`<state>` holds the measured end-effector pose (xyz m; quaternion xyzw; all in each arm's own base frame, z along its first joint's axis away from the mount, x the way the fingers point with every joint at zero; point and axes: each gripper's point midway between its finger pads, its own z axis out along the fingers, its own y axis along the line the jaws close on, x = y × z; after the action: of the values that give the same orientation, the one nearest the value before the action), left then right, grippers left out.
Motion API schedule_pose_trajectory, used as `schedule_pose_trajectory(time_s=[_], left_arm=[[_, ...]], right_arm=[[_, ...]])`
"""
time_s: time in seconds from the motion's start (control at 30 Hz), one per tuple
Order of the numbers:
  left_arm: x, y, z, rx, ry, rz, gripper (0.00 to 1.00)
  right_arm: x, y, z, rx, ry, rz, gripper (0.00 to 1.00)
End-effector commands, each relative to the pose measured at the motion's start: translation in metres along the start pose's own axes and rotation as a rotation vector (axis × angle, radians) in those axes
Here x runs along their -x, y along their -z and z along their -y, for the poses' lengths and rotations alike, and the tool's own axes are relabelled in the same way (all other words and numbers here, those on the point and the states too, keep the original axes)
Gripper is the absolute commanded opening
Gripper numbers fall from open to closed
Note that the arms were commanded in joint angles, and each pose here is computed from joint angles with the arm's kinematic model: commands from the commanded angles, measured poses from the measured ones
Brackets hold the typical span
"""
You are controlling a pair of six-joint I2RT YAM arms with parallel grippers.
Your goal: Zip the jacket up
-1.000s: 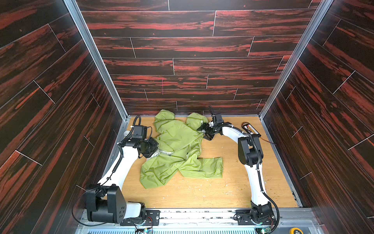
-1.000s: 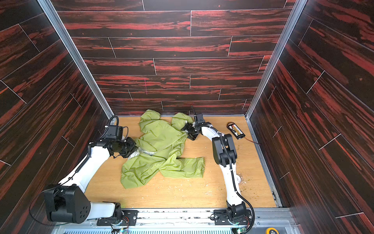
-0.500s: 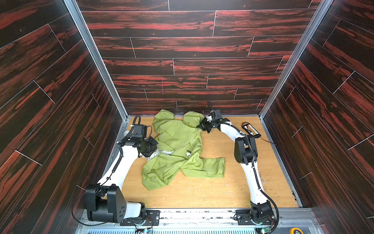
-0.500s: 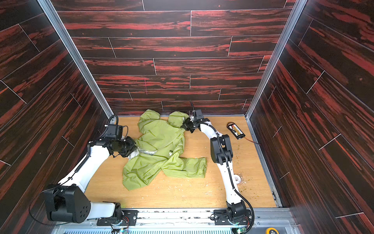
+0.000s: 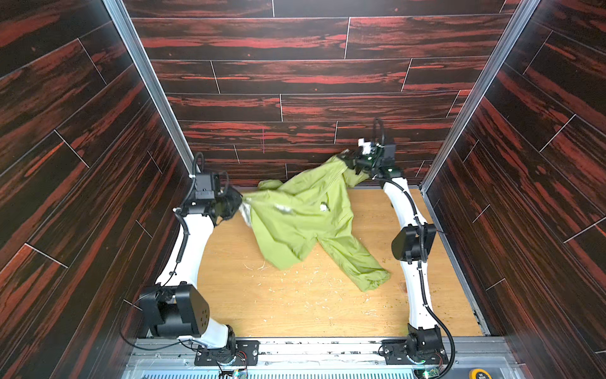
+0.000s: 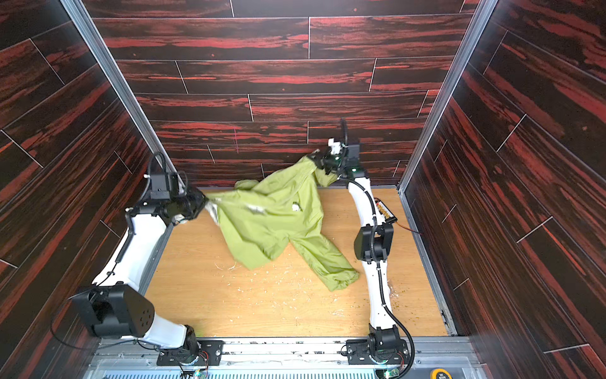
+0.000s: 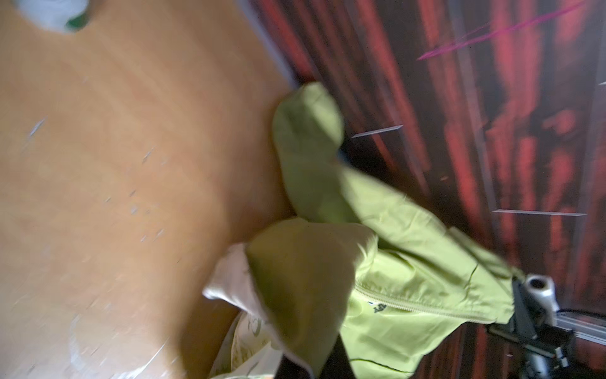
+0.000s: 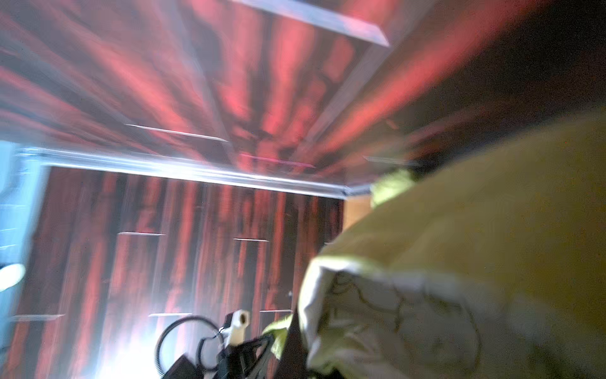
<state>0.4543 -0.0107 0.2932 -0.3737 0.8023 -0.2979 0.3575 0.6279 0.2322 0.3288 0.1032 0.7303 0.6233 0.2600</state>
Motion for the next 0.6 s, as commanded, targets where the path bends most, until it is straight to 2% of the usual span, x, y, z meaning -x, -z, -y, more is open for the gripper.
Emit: schedule_pose_trajectory(time_s=[0.0, 0.13, 0.23, 0.4, 0.57], left_arm=[[0.040, 0.019, 0.047, -0.143, -0.030, 0.100, 0.00], [0.054, 0.032, 0.069, -0.205, -0.051, 0.128, 0.00], [0.046, 0.038, 0.069, -0.217, -0.041, 0.088, 0.00], [-0.004, 0.042, 0.028, -0.154, 0.010, -0.048, 0.00], [-0.058, 0.046, -0.032, -0.065, 0.101, -0.147, 0.00]], right_arm=[[0.007, 0.037, -0.093, 0.179, 0.119, 0.017, 0.00], [0.008, 0.063, -0.116, 0.166, 0.198, 0.028, 0.00], [-0.006, 0.075, -0.101, 0.037, 0.216, -0.002, 0.00], [-0.047, 0.101, -0.036, -0.281, 0.197, -0.067, 0.00], [-0.096, 0.141, 0.018, -0.505, 0.160, -0.103, 0.00]])
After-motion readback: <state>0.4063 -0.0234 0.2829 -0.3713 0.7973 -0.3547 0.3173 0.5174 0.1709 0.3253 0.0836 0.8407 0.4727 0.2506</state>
